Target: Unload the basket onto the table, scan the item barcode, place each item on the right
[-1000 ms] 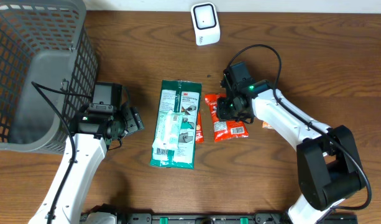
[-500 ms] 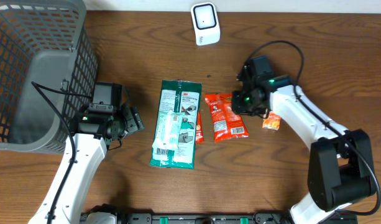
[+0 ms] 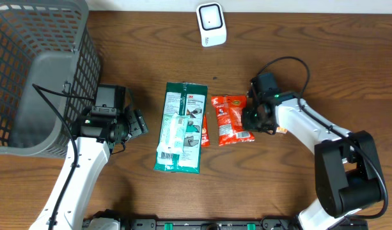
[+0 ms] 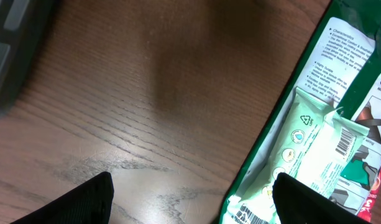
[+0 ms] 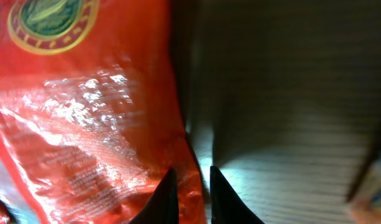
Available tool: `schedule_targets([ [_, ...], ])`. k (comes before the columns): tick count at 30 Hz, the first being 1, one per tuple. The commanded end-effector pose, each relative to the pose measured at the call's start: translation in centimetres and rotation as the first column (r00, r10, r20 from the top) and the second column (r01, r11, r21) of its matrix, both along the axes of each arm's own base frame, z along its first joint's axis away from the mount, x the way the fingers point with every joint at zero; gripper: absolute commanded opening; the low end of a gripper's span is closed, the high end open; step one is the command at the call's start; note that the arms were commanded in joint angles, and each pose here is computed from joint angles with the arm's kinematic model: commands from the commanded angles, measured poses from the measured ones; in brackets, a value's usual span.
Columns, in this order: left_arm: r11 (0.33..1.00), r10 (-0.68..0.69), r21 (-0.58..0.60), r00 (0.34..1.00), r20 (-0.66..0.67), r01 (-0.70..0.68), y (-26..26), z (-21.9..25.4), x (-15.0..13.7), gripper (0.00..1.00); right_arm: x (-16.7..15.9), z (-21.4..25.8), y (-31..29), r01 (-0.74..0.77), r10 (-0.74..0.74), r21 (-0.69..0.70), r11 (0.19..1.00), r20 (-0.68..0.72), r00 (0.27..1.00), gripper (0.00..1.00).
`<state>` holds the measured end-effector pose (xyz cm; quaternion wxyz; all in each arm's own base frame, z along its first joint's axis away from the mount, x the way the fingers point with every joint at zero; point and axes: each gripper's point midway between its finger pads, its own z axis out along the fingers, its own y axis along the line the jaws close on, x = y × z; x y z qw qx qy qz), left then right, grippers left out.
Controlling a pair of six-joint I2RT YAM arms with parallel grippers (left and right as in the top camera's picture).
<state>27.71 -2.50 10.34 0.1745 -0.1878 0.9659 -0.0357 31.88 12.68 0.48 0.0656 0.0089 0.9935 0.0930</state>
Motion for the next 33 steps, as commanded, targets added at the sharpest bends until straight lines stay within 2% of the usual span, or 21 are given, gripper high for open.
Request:
schedule_targets([
  [1,1.0,0.012,0.013,1.0,0.006,-0.012,0.4,0.3,0.2,0.83,-0.7,0.3,1.4,-0.042,0.042,0.017,0.999,0.011,0.999,0.14],
  [7,1.0,0.012,0.013,1.0,0.006,-0.012,0.4,0.3,0.2,0.83,0.6,1.7,1.0,-0.079,0.078,0.011,0.997,0.04,0.996,0.2],
  [16,1.0,0.012,0.013,1.0,0.006,-0.012,0.4,0.3,0.2,0.83,1.6,7.2,-2.1,-0.072,0.072,0.013,0.997,-0.037,0.997,0.31],
  [18,1.0,0.012,0.013,1.0,0.006,-0.012,0.4,0.3,0.2,0.83,2.0,7.7,-3.5,-0.036,0.036,0.007,0.999,-0.039,0.999,0.33],
  [20,1.0,0.012,0.013,1.0,0.006,-0.012,0.4,0.3,0.2,0.83,2.6,7.6,-6.0,0.035,-0.035,0.0,0.999,-0.036,0.999,0.41],
  [25,1.0,0.012,0.013,1.0,0.006,-0.012,0.4,0.3,0.2,0.83,2.6,7.3,-11.5,0.194,-0.193,-0.003,0.981,-0.064,0.979,0.46],
  [28,1.0,0.012,0.013,1.0,0.006,-0.012,0.4,0.3,0.2,0.83,1.9,6.9,-14.5,0.283,-0.282,-0.005,0.959,-0.088,0.955,0.45],
  [33,1.0,0.012,0.013,1.0,0.006,-0.012,0.4,0.3,0.2,0.83,0.4,5.5,-15.8,0.321,-0.312,0.058,0.945,-0.133,0.941,0.36],
])
